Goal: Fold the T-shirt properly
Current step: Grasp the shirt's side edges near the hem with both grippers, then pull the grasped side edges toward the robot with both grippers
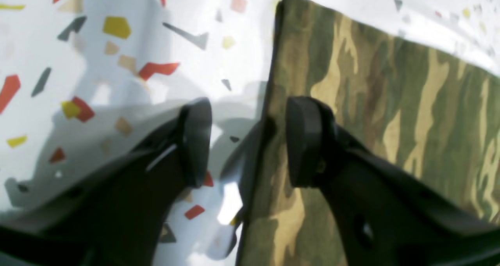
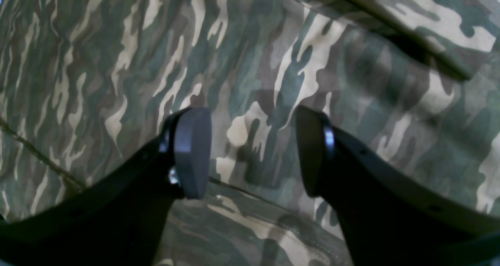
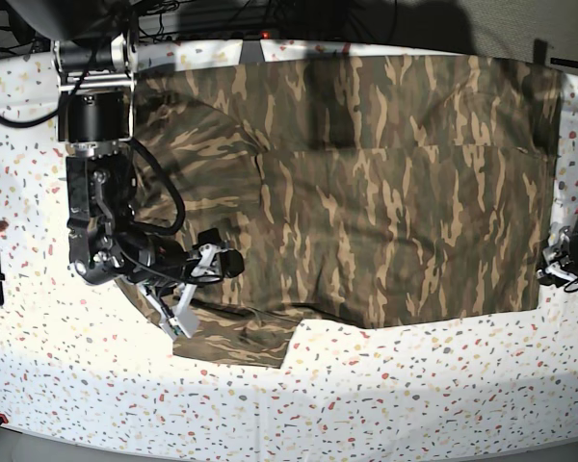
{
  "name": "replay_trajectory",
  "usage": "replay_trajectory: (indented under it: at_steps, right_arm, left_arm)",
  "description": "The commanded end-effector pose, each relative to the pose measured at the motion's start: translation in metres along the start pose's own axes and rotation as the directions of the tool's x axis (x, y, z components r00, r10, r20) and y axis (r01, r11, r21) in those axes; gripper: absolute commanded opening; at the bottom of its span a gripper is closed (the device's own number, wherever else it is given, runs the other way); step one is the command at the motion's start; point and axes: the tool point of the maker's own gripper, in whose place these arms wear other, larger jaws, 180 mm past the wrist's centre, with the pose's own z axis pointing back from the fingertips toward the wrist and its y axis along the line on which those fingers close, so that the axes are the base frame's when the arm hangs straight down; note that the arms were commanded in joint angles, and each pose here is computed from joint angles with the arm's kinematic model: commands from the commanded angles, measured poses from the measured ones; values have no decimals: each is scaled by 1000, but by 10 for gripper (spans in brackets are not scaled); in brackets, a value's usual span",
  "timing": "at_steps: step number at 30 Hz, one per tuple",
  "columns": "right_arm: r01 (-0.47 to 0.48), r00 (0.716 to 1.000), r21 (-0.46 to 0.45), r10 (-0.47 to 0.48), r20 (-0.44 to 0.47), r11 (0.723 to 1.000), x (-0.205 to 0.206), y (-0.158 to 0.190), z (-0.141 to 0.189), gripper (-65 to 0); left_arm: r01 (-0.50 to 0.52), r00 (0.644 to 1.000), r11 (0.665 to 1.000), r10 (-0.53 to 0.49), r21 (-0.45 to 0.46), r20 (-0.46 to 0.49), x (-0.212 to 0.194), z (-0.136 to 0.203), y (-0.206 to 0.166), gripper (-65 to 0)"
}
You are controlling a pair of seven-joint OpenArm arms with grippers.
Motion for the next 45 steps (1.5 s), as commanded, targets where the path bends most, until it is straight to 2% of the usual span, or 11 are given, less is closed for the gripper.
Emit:
replay_trajectory:
  at_steps: [1,5,8,15,18,28,30,34,36,42,45]
  right_arm:
    - [-27,997,7,26,76,1000,27,0,8,-321]
    - [-28,997,7,27,76,1000,27,0,8,-321]
    - [-28,997,7,28,76,1000,27,0,8,-321]
    - [-31,997,8,30,76,1000,27,0,8,-321]
    - [-31,997,8,30,76,1000,27,0,8,-321]
    - [-31,997,8,30,76,1000,27,0,8,-321]
    - [-31,997,8,30,77,999,27,0,8,-321]
    - [-31,996,8,30,80,999,28,0,8,-321]
    - [-31,996,8,30,80,1000,28,0,8,-321]
    - [-32,996,6,31,85,999,29,0,8,-321]
    - [-47,992,-29,50,118,998,35,-6,10,-321]
  left_arm:
    - [2,1000,1000,-2,0,-26,0,1,0,-349]
    - [-35,999,989,29,-145,-43,-2,-1,-33,-349]
    - [-66,998,979,60,-194,-33,0,-2,-46,-349]
    - [-70,997,970,70,-233,-9,10,-2,-58,-349]
    - [-116,991,960,128,-254,30,19,-1,-60,-349]
    - [-114,978,959,154,-258,141,40,2,-57,-351]
    - [-115,975,959,158,-258,155,43,2,-57,-390]
    - [-115,972,959,162,-258,169,46,3,-56,-569]
    - [-114,969,959,164,-258,183,48,3,-56,-630]
    - [-115,968,959,167,-258,190,49,3,-56,-637]
    - [-115,968,959,167,-258,190,49,3,-56,-637]
